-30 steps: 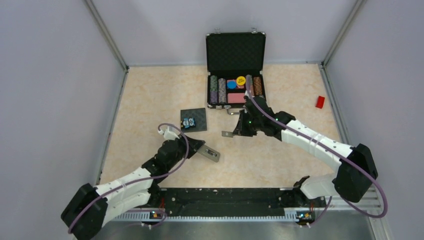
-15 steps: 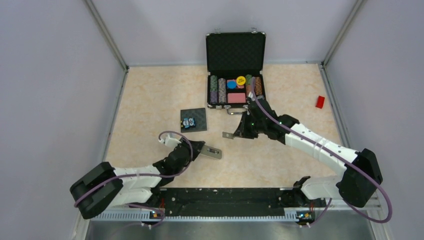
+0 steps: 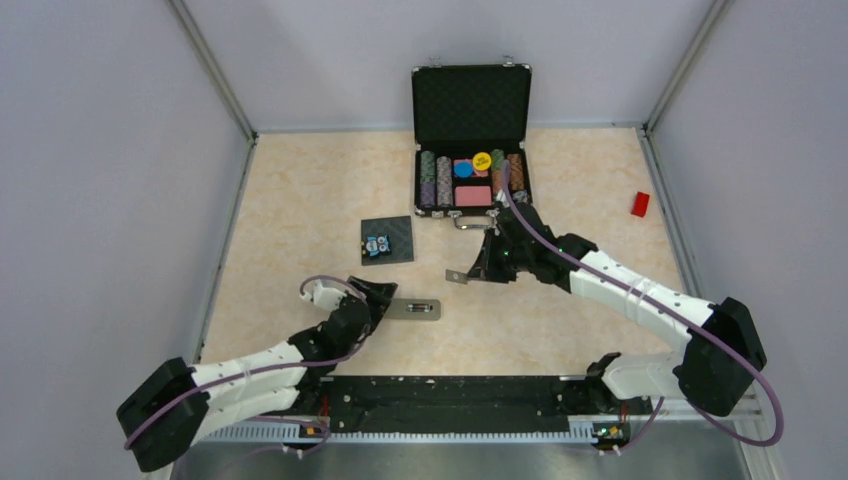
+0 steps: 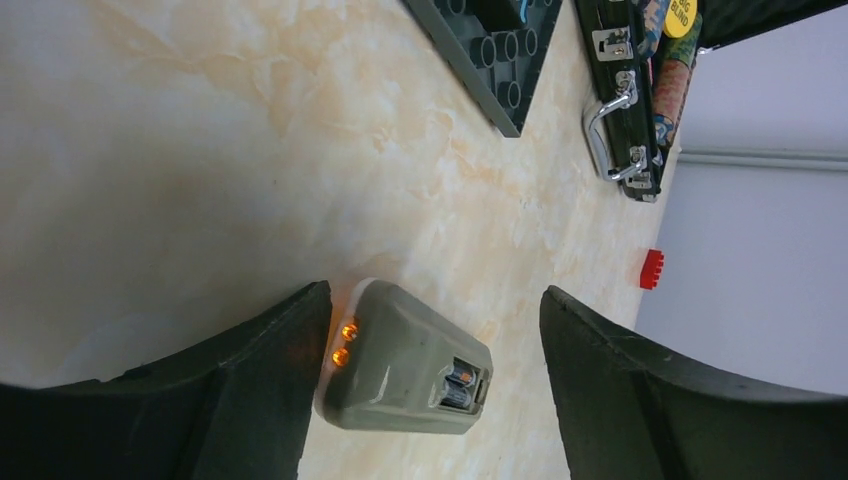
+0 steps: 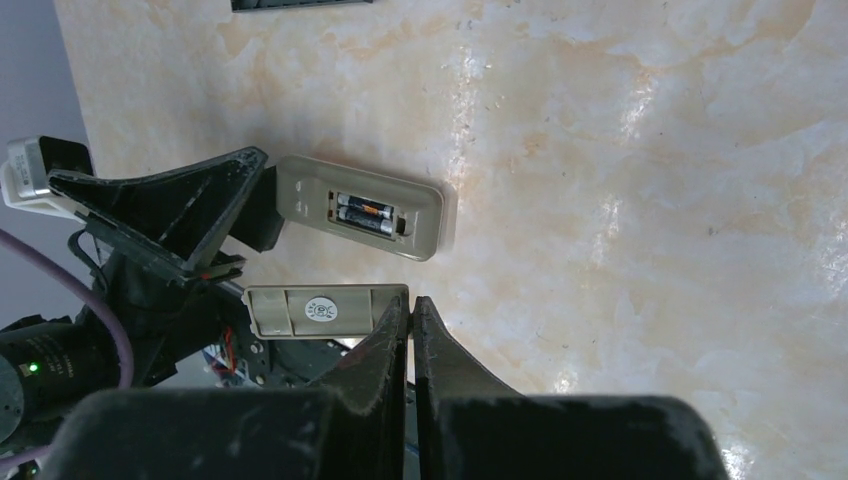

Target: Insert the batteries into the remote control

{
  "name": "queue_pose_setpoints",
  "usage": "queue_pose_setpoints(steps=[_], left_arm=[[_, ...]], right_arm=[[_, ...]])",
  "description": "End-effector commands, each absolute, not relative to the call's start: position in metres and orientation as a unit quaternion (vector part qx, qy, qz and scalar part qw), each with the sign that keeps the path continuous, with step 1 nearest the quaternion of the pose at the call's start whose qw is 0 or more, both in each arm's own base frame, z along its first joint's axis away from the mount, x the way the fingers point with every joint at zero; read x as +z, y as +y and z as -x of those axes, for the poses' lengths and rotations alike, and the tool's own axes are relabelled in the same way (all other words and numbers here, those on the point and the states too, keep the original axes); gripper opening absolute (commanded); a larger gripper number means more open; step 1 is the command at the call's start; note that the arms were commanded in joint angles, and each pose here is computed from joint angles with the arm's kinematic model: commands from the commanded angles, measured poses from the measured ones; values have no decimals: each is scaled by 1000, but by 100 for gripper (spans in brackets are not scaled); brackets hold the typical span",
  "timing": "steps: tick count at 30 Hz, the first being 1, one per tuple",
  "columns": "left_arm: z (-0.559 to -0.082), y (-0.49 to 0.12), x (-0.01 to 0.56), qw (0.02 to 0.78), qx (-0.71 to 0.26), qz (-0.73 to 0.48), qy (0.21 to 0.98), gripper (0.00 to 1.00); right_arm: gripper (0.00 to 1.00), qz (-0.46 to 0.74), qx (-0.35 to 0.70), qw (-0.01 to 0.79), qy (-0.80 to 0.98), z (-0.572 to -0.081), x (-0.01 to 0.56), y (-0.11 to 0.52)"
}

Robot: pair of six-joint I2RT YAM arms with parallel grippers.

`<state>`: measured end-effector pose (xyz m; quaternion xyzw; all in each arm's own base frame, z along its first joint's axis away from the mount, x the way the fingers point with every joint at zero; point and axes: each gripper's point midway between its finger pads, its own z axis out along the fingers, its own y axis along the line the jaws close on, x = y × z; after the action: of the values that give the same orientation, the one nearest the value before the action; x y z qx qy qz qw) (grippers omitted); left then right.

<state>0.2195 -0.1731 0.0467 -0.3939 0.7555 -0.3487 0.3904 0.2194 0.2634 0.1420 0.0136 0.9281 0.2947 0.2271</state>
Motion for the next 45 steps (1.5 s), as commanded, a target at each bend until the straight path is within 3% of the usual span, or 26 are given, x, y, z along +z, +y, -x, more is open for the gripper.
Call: queue_pose_setpoints(steps=[1, 7, 14, 23, 29, 35, 40, 45], left_arm=[[-198, -135, 22, 370, -252, 432, 783, 84], [-172, -107, 29, 336, -192, 466, 795, 86], [-191, -143, 113, 393, -278, 334, 810, 80], [-194, -238, 248, 463, -500, 84, 727, 81], [-193, -285, 254, 428, -500, -29, 752, 77], [-197, -299, 254, 420, -500, -51, 756, 62], [-194, -299, 238, 403, -488, -56, 773, 56], [-197, -289, 234, 415, -465, -46, 780, 60]], right_arm=[[0, -17, 320, 243, 916, -224, 157, 267], [0, -9, 336, 235, 912, -222, 162, 274], [0, 18, 367, 231, 901, -220, 173, 286], [0, 25, 377, 222, 899, -218, 176, 295], [0, 39, 380, 219, 898, -213, 179, 305], [0, 42, 380, 217, 898, -210, 180, 309], [0, 38, 383, 219, 897, -211, 184, 310], [0, 36, 381, 220, 897, -213, 184, 310]])
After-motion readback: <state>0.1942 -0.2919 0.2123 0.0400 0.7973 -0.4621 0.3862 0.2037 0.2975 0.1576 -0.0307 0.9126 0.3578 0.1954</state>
